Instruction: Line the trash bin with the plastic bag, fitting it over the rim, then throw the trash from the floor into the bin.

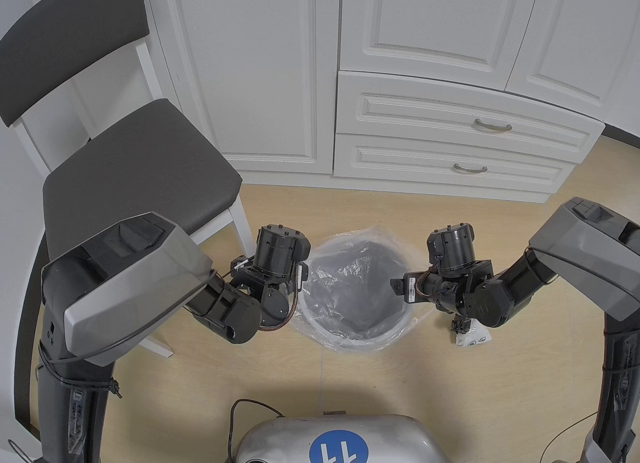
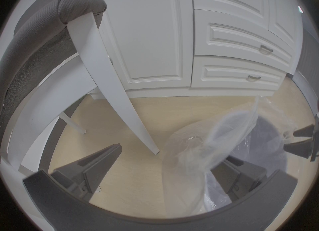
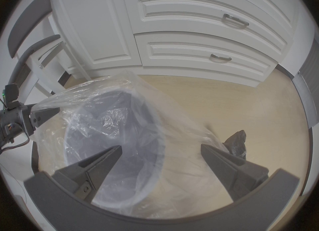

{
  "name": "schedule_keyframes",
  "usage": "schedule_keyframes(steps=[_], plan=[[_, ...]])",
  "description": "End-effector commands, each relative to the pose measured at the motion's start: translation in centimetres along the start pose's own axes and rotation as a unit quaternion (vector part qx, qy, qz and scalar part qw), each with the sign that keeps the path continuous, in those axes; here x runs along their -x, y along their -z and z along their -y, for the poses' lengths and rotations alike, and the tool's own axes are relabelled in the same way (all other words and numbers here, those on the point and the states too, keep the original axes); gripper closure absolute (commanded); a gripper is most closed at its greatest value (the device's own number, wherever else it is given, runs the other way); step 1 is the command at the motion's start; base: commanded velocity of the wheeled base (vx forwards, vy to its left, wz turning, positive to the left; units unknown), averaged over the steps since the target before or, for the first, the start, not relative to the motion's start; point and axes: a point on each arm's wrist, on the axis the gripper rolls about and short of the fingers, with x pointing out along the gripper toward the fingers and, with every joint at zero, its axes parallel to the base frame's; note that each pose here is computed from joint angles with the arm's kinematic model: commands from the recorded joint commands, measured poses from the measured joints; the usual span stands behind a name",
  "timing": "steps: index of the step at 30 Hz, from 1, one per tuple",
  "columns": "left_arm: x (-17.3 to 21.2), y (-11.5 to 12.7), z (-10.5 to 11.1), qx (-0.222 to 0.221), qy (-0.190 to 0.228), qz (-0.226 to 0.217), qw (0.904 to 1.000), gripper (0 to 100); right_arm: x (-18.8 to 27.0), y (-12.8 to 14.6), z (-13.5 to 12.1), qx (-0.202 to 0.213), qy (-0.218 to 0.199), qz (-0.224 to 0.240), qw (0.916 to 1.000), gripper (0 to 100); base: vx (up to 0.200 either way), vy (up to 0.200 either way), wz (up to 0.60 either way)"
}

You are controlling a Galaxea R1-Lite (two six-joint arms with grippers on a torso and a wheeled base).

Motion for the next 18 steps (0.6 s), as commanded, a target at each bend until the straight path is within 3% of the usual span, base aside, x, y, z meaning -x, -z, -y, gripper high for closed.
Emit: schedule_keyframes(steps=[1,10,18], plan=[[-1.2,0.0,0.0,0.013,-0.013,0.005,0.9998,0,-1.9,0.5,-0.1,-0.021,0.006,-0.001,0.9998,0,0.0,0.0,0.0],[-0.9,0.1,-0.1,0.009,-0.018,0.002,0.9998,0,-1.9,-2.0,0.4,-0.077,0.005,0.036,0.9964,0,0.0,0.0,0.0],[2.5,0.0,0.3,-0.02,0.005,-0.007,0.9998,0,-1.8,-3.2,0.1,-0.108,-0.003,0.056,0.9925,0,0.0,0.0,0.0]])
